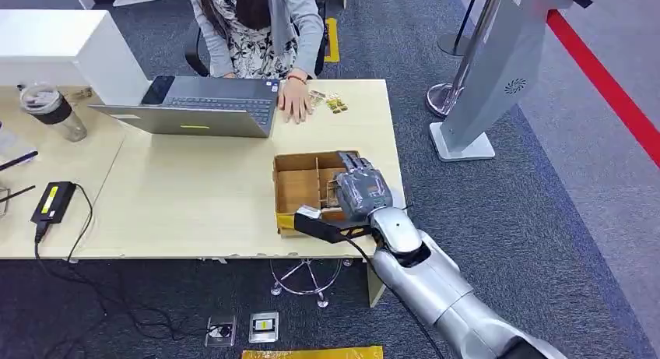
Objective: Pass the card to the sensor for recognition and then transmit it.
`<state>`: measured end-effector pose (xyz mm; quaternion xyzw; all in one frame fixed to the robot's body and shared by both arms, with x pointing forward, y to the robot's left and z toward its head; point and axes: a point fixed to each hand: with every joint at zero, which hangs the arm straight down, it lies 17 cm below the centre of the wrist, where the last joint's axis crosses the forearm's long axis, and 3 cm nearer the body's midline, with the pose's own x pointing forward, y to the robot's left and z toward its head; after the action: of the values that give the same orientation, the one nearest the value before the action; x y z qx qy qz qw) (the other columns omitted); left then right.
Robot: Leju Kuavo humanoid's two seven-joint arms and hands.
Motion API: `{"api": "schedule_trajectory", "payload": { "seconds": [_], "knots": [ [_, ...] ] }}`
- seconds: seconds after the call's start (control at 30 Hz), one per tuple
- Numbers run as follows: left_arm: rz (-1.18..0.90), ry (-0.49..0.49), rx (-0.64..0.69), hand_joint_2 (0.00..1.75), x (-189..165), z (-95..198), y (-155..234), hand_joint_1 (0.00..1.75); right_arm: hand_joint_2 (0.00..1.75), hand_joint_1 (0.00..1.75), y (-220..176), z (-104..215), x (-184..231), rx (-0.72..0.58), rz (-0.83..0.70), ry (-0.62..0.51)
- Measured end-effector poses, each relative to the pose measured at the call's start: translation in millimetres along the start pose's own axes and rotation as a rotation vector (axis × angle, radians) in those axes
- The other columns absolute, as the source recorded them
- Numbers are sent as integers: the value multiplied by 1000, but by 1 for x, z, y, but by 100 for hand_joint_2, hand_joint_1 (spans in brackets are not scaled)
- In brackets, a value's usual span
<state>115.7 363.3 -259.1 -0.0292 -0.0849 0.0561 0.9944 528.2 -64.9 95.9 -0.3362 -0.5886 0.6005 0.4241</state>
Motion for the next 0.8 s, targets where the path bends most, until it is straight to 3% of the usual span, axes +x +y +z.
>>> {"api": "schedule_trajectory", "payload": {
  "seconds": [0.47,0.8],
  "knots": [
    [-16,-16,-12,0,2,0,-2,0,175,175,-74,-12,11,-165,-15,-49],
    [-63,-23,-34,0,2,1,-8,0,175,175,-189,-44,39,-367,68,-162]
  ]
}}
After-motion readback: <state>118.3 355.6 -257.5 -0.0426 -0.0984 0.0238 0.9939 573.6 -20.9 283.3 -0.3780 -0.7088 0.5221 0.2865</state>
